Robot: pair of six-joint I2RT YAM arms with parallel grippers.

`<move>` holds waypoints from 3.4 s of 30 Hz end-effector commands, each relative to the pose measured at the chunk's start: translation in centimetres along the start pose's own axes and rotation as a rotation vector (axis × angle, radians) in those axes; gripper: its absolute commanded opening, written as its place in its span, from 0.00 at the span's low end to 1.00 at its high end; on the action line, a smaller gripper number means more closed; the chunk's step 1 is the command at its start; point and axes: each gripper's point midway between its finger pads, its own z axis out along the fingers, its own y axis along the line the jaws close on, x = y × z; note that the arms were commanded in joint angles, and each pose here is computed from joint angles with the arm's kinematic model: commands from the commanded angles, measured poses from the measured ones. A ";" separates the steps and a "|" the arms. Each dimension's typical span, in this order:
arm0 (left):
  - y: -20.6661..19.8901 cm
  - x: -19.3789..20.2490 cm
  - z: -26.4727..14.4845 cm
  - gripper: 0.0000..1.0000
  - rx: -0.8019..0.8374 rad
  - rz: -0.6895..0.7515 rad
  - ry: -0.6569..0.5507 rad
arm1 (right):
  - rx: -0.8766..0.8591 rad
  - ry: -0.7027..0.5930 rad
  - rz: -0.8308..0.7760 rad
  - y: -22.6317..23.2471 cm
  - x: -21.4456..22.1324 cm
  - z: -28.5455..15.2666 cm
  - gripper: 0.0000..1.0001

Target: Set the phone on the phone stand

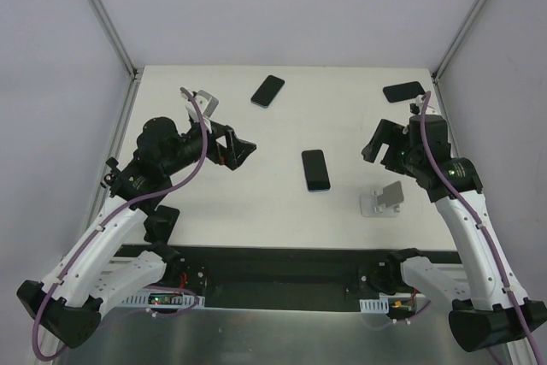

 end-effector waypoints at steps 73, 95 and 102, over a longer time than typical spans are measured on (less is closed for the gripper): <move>-1.0 6.1 6.2 0.93 0.116 -0.151 0.332 | 0.340 -0.562 0.671 -28.1 -27.2 40.5 0.51; -1.7 5.3 5.5 0.93 0.137 -0.146 0.306 | 0.065 -0.352 0.714 -19.6 -24.2 41.3 0.51; -2.1 5.1 5.3 0.94 0.153 -0.151 0.303 | -0.074 -0.229 0.651 -14.0 -22.5 39.2 0.52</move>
